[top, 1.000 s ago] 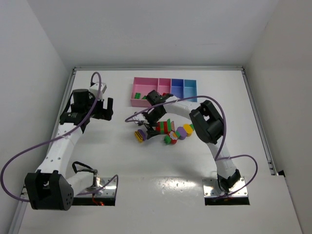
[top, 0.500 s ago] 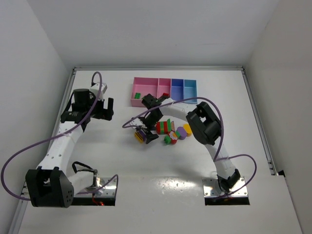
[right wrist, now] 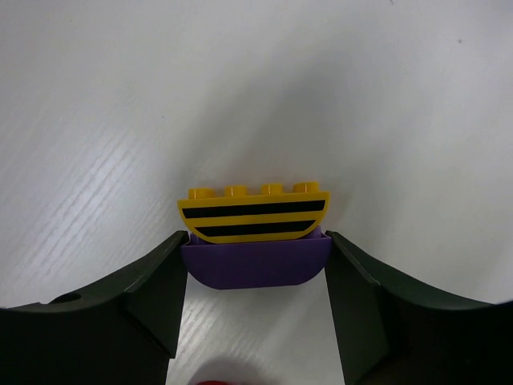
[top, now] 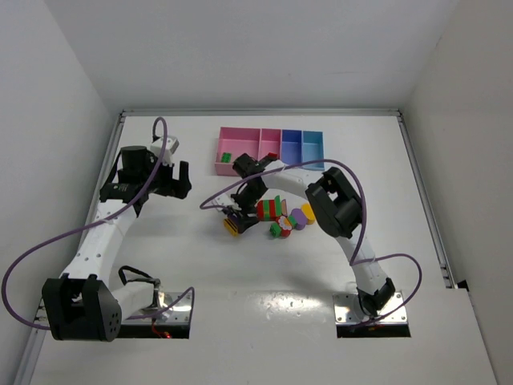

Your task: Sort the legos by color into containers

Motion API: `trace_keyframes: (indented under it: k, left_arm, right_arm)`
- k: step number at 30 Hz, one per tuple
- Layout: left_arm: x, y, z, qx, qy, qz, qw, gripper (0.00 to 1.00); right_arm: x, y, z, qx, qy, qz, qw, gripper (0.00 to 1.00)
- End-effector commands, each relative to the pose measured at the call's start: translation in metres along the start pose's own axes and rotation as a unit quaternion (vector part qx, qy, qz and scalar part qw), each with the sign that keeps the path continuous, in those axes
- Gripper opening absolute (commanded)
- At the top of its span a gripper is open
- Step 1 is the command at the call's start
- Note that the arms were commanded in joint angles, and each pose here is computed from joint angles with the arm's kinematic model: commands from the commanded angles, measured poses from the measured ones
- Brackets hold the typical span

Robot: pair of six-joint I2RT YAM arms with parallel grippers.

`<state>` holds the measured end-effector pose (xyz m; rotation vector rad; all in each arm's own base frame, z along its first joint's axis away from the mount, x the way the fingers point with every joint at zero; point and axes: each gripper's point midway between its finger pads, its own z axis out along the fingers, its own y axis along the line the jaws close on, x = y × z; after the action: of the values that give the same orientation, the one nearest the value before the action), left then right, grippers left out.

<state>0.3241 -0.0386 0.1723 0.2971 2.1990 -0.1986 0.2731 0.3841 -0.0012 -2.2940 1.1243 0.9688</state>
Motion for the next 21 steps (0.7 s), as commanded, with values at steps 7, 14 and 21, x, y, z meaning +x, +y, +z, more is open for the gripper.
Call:
trace_keyframes:
  k: [7,14,21]
  left_arm:
    - [-0.011,-0.091,-0.019,0.258,-0.026,-0.077,0.963,0.94]
    - [-0.025,-0.1,-0.005,0.323,-0.02,-0.128,0.937,0.94]
    - [-0.046,-0.093,0.012,0.347,-0.026,-0.15,0.926,0.94]
  right_arm:
    - [-0.056,-0.068,-0.107,0.194,-0.061,0.088,0.975,0.07]
    - [-0.103,-0.087,-0.16,0.293,-0.131,0.081,0.944,0.04]
    - [-0.118,-0.079,-0.16,0.29,-0.138,0.078,0.944,0.04]
